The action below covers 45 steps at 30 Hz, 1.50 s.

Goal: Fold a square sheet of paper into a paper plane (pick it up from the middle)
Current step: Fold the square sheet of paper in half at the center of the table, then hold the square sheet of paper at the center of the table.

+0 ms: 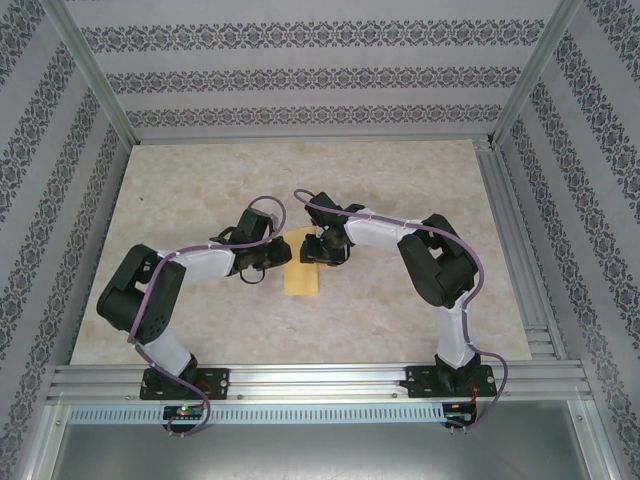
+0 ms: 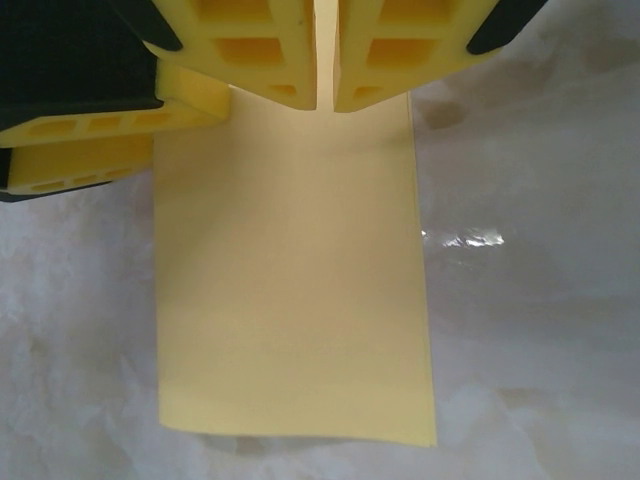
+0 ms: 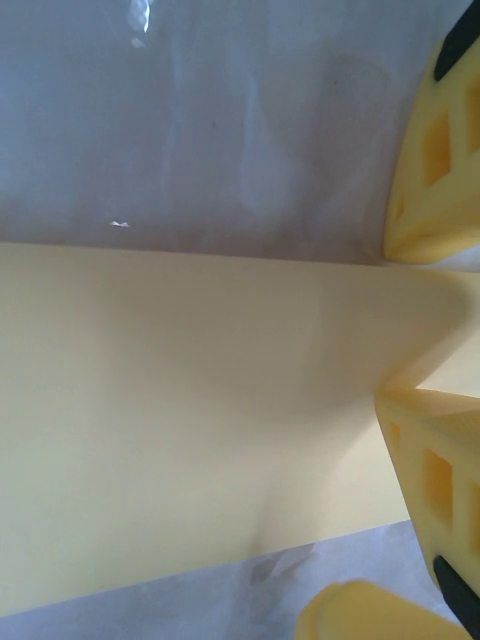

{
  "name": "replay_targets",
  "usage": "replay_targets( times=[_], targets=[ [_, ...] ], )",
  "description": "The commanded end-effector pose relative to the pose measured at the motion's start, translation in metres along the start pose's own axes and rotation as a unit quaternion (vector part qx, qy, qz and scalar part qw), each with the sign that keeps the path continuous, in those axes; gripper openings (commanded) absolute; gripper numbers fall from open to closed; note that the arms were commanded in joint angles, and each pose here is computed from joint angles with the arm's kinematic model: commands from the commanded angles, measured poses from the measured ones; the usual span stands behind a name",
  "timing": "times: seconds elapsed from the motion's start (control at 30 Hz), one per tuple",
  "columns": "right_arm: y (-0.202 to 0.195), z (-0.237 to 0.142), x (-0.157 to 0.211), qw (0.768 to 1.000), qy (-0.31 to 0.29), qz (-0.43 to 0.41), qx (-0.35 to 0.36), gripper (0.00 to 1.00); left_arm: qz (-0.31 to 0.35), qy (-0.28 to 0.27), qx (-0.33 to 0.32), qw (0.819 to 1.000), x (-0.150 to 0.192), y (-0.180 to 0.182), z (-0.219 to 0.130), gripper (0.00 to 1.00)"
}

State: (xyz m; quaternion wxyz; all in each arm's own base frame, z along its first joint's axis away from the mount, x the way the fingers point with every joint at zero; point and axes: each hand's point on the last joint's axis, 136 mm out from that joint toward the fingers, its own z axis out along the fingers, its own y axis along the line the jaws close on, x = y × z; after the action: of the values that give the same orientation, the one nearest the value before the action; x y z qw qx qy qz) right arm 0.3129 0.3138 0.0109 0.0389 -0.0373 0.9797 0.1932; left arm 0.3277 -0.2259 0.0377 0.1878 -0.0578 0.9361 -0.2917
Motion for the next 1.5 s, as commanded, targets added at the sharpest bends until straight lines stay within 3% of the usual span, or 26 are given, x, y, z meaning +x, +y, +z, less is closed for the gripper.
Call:
replay_targets(
  times=[0.0, 0.33, 0.63, 1.1, 1.27, 1.47],
  targets=[
    [-0.06, 0.05, 0.034, 0.993, 0.052, 0.004, 0.104, 0.43, 0.008, 0.004, 0.027, 1.0, -0.001, -0.015, 0.007, 0.13],
    [-0.058, 0.05, 0.035, 0.993, 0.052, 0.003, 0.103, 0.42, -0.001, 0.021, 0.0, 1.0, 0.007, -0.002, 0.014, 0.11],
    [-0.041, 0.036, 0.023, 0.996, 0.034, 0.0, 0.078, 0.43, -0.015, 0.06, -0.063, 0.996, 0.025, 0.025, 0.02, 0.1],
    [0.009, -0.078, -0.023, 0.992, -0.108, -0.012, -0.059, 0.51, -0.015, 0.079, -0.102, 0.992, 0.039, 0.046, 0.021, 0.08],
    [0.036, -0.068, -0.014, 0.99, -0.072, -0.047, -0.107, 0.4, -0.014, 0.079, -0.102, 0.992, 0.039, 0.046, 0.021, 0.07],
    [0.037, -0.037, -0.012, 0.991, -0.042, -0.04, -0.119, 0.26, -0.016, 0.08, -0.105, 0.991, 0.04, 0.048, 0.022, 0.07]
  ],
)
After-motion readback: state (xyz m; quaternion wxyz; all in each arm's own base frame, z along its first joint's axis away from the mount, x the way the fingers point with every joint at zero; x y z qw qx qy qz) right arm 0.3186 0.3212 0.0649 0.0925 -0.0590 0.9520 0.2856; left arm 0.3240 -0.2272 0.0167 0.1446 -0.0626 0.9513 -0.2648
